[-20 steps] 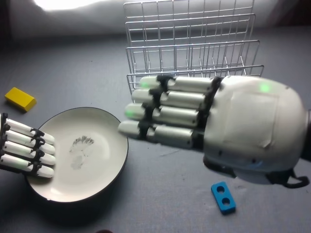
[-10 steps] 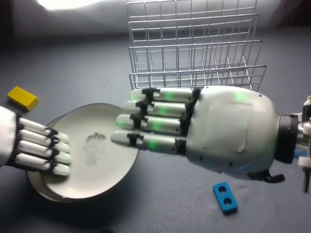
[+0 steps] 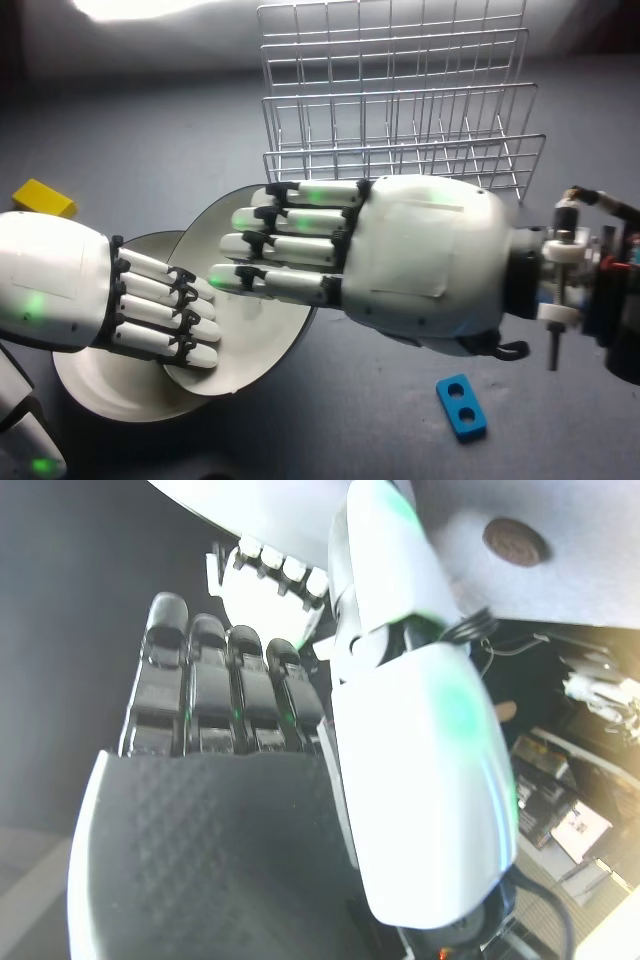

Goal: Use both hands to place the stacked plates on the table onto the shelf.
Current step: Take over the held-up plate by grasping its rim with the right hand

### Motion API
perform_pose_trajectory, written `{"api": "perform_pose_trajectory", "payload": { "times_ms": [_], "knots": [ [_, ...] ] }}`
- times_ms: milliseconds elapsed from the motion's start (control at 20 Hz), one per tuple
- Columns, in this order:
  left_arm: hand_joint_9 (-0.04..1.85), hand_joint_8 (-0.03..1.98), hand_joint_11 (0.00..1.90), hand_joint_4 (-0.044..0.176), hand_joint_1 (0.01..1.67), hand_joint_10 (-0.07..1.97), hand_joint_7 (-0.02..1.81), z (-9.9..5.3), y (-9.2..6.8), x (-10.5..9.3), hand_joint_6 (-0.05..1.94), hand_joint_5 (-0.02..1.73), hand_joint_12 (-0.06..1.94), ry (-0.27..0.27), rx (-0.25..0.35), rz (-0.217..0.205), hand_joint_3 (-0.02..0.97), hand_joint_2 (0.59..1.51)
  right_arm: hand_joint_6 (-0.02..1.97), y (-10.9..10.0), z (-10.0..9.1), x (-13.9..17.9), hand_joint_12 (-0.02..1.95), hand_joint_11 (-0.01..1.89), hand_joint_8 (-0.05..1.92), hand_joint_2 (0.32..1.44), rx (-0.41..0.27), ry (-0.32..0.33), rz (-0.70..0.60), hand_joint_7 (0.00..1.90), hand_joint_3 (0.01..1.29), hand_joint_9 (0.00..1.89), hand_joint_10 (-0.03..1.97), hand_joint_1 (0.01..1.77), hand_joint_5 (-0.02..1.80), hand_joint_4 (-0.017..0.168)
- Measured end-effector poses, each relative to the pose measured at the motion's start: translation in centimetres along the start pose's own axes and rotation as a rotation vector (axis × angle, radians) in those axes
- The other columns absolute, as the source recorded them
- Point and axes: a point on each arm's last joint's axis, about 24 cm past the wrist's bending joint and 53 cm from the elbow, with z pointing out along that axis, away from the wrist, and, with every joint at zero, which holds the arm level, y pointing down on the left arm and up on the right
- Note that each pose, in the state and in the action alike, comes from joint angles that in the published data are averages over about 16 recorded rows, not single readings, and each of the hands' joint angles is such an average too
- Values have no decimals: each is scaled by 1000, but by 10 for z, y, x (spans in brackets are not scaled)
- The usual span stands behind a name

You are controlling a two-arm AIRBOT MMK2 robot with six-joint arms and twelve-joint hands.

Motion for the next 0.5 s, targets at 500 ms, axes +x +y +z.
{"api": "perform_pose_trajectory", "payload": {
  "times_ms": [500],
  "knots": [
    [17,-18,14,-1,19,-3,-12,5,-4,-4,-19,5,10,-4,2,0,19,1026,20,-13,39,17,594,21,13,1079,2,16,-4,140,16,142,3,1339,59,3]
  ]
}}
